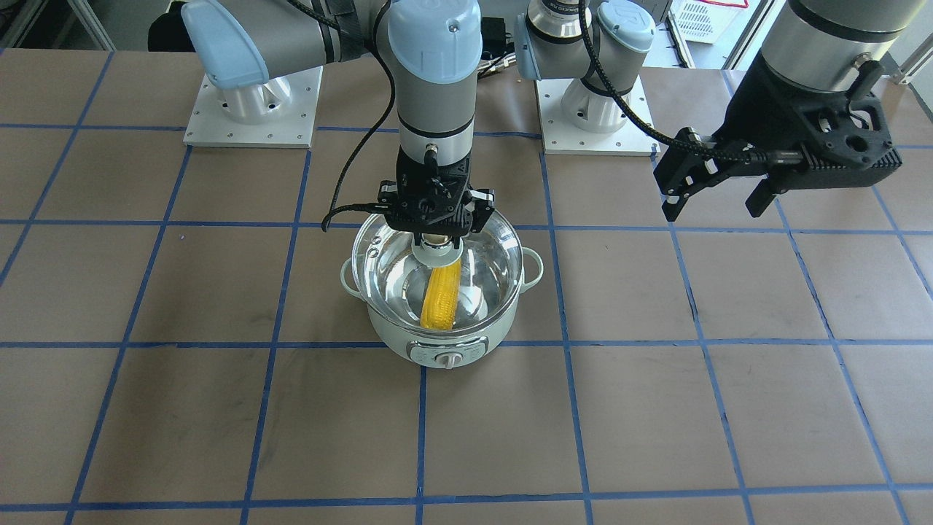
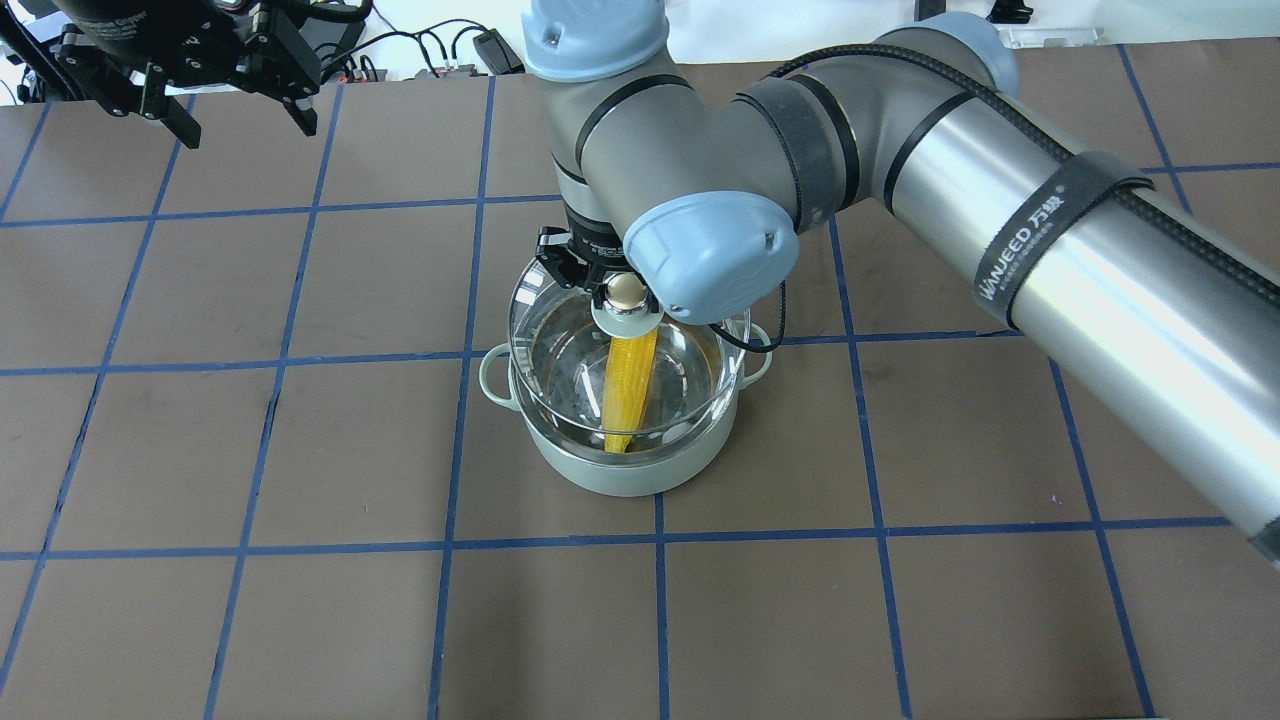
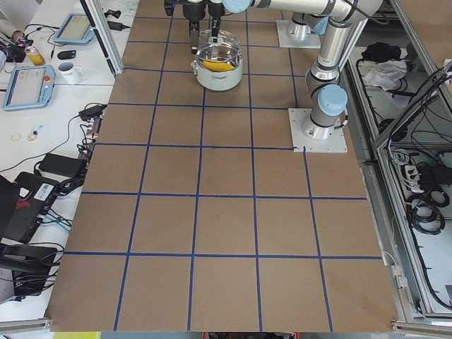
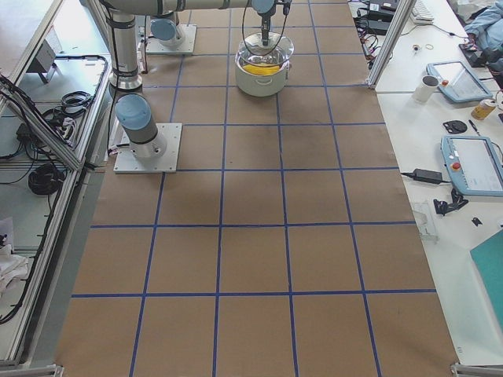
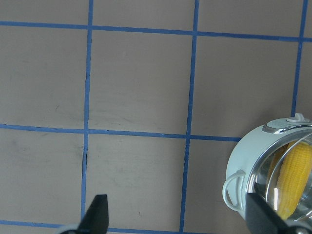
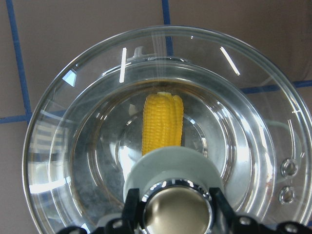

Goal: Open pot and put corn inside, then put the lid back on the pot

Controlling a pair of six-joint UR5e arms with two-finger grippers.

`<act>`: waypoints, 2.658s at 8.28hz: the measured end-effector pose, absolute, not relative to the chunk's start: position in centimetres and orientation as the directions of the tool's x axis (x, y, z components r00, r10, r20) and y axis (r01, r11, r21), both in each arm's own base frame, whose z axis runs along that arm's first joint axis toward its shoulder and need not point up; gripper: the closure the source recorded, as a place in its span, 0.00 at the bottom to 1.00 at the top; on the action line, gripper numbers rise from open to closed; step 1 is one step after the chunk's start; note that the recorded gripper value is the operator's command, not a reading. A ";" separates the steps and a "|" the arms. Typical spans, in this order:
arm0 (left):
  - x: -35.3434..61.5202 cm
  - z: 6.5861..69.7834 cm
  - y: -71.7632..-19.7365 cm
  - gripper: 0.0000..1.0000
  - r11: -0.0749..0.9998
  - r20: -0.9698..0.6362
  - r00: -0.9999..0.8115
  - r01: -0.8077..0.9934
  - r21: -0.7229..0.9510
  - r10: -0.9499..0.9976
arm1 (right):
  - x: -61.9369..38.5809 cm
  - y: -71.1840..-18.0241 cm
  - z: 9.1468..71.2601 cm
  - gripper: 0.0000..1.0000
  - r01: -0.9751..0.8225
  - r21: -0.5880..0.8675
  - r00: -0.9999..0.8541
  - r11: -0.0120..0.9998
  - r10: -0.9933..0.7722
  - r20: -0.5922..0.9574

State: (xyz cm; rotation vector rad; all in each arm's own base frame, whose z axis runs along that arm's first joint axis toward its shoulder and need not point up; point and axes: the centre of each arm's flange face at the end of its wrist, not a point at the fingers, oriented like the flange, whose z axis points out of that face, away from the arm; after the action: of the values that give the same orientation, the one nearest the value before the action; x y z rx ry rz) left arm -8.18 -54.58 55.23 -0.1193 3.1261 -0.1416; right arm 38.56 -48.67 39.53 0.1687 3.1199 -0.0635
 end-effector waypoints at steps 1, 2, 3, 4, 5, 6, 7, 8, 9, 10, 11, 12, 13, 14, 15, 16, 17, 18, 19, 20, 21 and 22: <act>-8.5 55.3 -54.4 0.00 0.993 -0.006 -0.997 -0.073 -0.092 -0.074 | 38.7 -48.8 39.0 0.66 0.110 -0.033 -0.994 0.993 0.109 -0.016; -9.1 55.3 -54.2 0.00 0.994 -0.006 -0.998 -0.065 -0.093 -0.066 | 38.9 -48.9 38.7 0.66 0.109 -0.026 -0.994 0.994 0.108 -0.019; -9.9 55.4 -54.1 0.00 0.994 -0.007 -0.999 -0.052 -0.097 -0.053 | 39.0 -49.0 38.3 0.66 0.104 -0.020 -0.994 0.994 0.104 -0.021; -10.5 55.6 -53.8 0.00 0.994 -0.007 -0.999 -0.040 -0.103 -0.041 | 39.0 -49.0 37.8 0.66 0.101 -0.013 -0.995 0.995 0.101 -0.019; -11.0 56.0 -53.4 0.00 0.993 -0.008 -0.999 -0.032 -0.110 -0.033 | 39.0 -48.9 37.4 0.67 0.100 -0.007 -0.995 0.995 0.100 -0.016; -11.2 56.3 -53.1 0.00 0.993 -0.007 -1.000 -0.028 -0.117 -0.029 | 39.1 -48.9 37.0 0.67 0.101 0.000 -0.995 0.995 0.101 -0.013; -11.3 56.5 -52.9 0.00 0.992 -0.007 -1.000 -0.027 -0.121 -0.028 | 39.1 -49.0 36.4 0.67 0.103 0.007 -0.995 0.995 0.103 -0.008; -11.4 56.7 -52.8 0.00 0.992 -0.007 -1.000 -0.025 -0.124 -0.026 | 39.1 -49.0 36.0 0.67 0.106 0.008 -0.994 0.994 0.106 -0.009; -11.4 56.8 -52.7 0.00 0.992 -0.007 -1.000 -0.025 -0.127 -0.026 | 39.1 -49.0 35.6 0.67 0.108 0.008 -0.994 0.994 0.108 -0.009; -11.4 56.9 -52.6 0.00 0.992 -0.007 -1.000 -0.024 -0.127 -0.025 | 39.2 -48.9 35.3 0.67 0.108 0.009 -0.994 0.994 0.108 -0.009; -11.4 56.8 -52.6 0.00 0.992 -0.007 -1.000 -0.024 -0.126 -0.025 | 39.4 -48.7 35.2 0.67 0.103 0.008 -0.995 0.995 0.103 -0.012; -11.4 56.8 -52.6 0.00 0.992 -0.007 -1.000 -0.023 -0.125 -0.025 | 39.6 -48.6 35.2 0.67 0.099 0.006 -0.995 0.995 0.099 -0.014; -11.4 56.8 -52.6 0.00 0.992 -0.008 -1.000 -0.023 -0.123 -0.024 | 39.7 -48.6 35.2 0.67 0.098 0.002 -0.995 0.995 0.098 -0.018; -11.3 56.8 -52.6 0.00 0.992 -0.009 -1.000 -0.024 -0.122 -0.025 | 39.7 -48.6 35.2 0.67 0.100 0.000 -0.995 0.995 0.100 -0.020; -11.3 56.7 -52.6 0.00 0.992 -0.009 -1.000 -0.024 -0.121 -0.025 | 39.7 -48.6 35.2 0.67 0.100 -0.001 -0.995 0.995 0.100 -0.021; -11.3 56.7 -52.6 0.00 0.992 -0.009 -1.000 -0.024 -0.120 -0.025 | 39.8 -48.6 35.3 0.67 0.100 -0.002 -0.995 0.995 0.100 -0.021; -11.3 56.6 -52.6 0.00 0.993 -0.009 -1.000 -0.024 -0.120 -0.025 | 39.8 -48.7 35.3 0.67 0.100 -0.002 -0.995 0.995 0.100 -0.021; -11.3 56.6 -52.7 0.00 0.993 -0.009 -1.000 -0.024 -0.119 -0.026 | 39.8 -48.6 35.3 0.67 0.099 -0.002 -0.995 0.995 0.099 -0.021; -11.3 56.5 -52.7 0.00 0.993 -0.008 -1.000 -0.025 -0.119 -0.026 | 39.8 -48.6 35.3 0.67 0.098 -0.001 -0.995 0.995 0.097 -0.020; -11.3 56.5 -52.7 0.00 0.993 -0.008 -1.000 -0.025 -0.119 -0.026 | 39.7 -48.6 35.3 0.67 0.094 0.002 -0.995 0.996 0.094 -0.018; -11.4 56.5 -52.7 0.00 0.993 -0.008 -1.000 -0.025 -0.118 -0.026 | 39.7 -48.5 35.3 0.67 0.091 0.003 -0.996 0.996 0.091 -0.016; -11.4 56.5 -52.8 0.00 0.993 -0.008 -1.000 -0.025 -0.118 -0.026 | 39.7 -48.5 35.3 0.67 0.089 0.005 -0.996 0.996 0.089 -0.015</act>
State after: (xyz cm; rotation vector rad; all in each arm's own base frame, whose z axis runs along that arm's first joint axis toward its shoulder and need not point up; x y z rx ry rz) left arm -11.35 -52.75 56.53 -0.0395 3.1264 -0.1854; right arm 39.67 -48.50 35.28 0.1399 3.1232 0.0068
